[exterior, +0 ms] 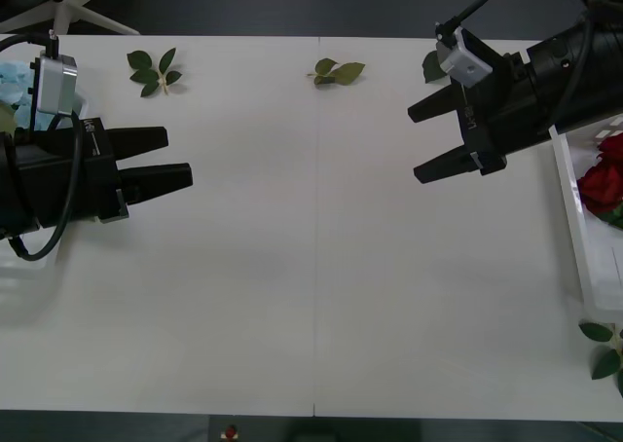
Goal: Put the red flowers into the right box and the blue flowers into the left box
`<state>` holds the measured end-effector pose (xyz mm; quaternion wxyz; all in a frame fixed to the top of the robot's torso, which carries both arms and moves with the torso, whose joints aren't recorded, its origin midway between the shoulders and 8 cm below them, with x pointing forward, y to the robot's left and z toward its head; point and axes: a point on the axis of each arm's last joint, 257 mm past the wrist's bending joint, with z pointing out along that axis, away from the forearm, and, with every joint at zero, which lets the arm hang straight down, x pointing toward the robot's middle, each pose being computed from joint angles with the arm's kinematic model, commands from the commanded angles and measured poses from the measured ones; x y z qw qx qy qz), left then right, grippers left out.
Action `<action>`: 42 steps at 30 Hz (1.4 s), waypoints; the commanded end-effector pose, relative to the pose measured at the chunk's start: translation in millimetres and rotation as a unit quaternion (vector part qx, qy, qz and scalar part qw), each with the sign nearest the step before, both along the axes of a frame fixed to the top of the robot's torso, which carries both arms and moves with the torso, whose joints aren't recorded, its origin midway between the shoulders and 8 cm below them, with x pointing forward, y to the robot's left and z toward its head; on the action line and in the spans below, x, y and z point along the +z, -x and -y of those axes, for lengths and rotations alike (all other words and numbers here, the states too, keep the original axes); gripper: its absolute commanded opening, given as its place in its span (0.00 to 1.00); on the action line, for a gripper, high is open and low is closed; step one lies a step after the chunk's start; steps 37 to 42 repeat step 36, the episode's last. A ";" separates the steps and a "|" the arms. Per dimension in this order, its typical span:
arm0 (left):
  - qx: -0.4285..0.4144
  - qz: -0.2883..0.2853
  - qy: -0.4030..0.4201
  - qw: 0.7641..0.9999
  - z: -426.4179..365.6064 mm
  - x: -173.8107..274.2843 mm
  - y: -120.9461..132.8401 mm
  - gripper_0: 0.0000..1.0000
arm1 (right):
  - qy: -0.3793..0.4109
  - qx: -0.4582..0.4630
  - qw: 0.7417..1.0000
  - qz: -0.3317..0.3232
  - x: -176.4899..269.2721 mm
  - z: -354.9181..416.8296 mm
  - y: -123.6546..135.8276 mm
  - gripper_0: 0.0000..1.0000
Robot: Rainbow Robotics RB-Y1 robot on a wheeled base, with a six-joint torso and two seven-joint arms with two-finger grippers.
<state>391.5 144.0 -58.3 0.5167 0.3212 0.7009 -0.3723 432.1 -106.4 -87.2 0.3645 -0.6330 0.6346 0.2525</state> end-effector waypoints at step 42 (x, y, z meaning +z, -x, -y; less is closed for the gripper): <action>-0.008 0.038 -0.019 0.999 -0.5 17.3 -3.6 0.91 | 0.073 0.008 0.992 0.099 -31.1 6.8 -18.7 0.90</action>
